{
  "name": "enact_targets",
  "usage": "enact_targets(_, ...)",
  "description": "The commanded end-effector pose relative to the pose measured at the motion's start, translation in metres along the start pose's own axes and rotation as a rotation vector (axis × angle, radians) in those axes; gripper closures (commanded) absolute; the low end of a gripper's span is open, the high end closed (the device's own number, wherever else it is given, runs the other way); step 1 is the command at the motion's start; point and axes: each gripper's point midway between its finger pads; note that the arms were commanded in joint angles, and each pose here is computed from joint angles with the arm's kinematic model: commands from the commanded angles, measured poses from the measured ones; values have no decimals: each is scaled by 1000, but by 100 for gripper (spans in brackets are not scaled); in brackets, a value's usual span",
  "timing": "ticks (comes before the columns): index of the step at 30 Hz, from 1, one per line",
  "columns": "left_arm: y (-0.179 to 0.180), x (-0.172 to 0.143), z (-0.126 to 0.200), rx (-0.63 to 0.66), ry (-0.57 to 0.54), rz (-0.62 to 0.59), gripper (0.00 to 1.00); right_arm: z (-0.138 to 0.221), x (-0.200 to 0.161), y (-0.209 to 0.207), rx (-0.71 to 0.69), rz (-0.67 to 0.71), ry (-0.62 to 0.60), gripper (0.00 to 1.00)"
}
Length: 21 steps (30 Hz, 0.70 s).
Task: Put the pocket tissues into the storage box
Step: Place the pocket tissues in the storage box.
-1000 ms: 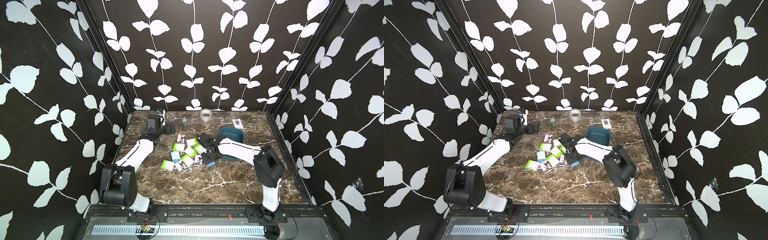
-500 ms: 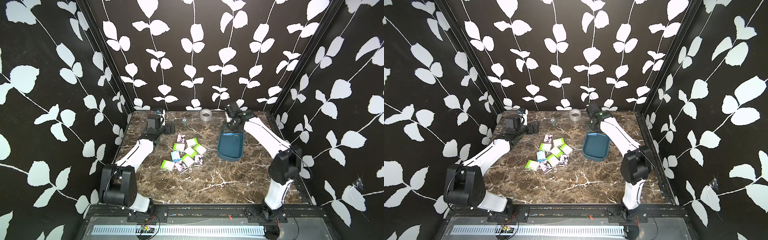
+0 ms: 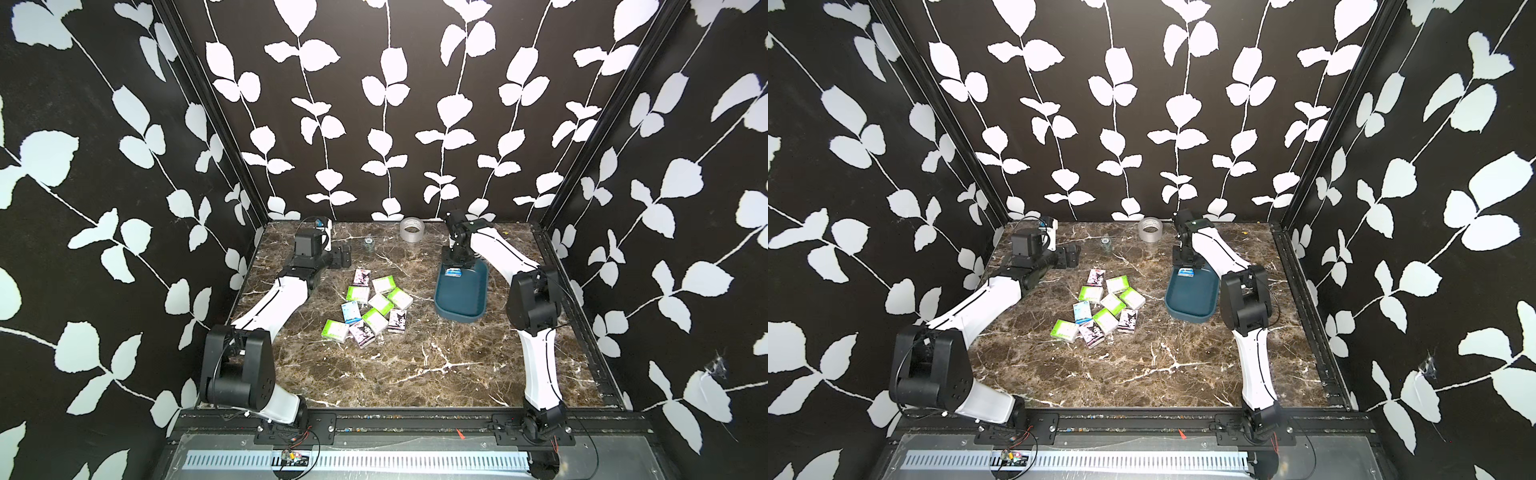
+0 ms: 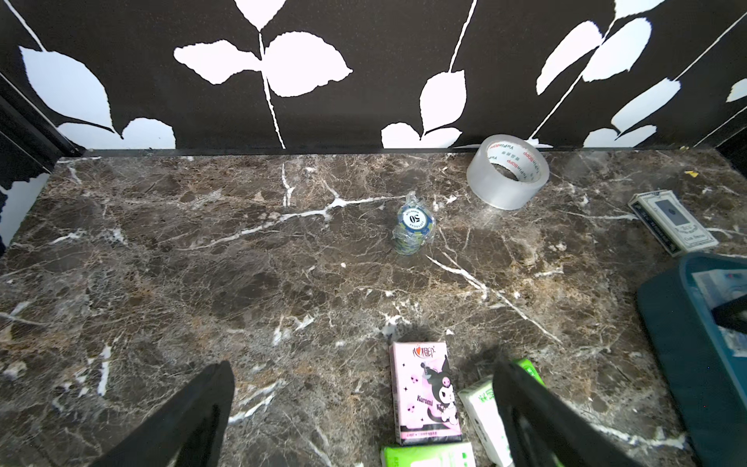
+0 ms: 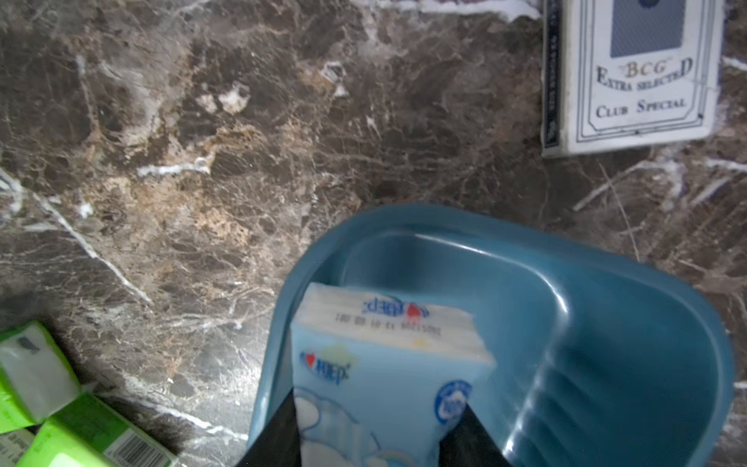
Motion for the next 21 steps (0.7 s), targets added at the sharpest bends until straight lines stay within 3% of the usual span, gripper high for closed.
enact_targets(1,-2,17,3,-10,-41,-2,1,3,8,1,1,-11,-2,52)
enact_targets(21,2,23,7,7,-25,-40,1,-20,-7,-5,-11,-70,31,50)
Point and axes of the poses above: each gripper's point midway between its finger pads, its own z axis back along the fingers, its own y axis along the line the jaws close on, x = y × z, and after that the axes turned 12 degrees about -z, right-handed
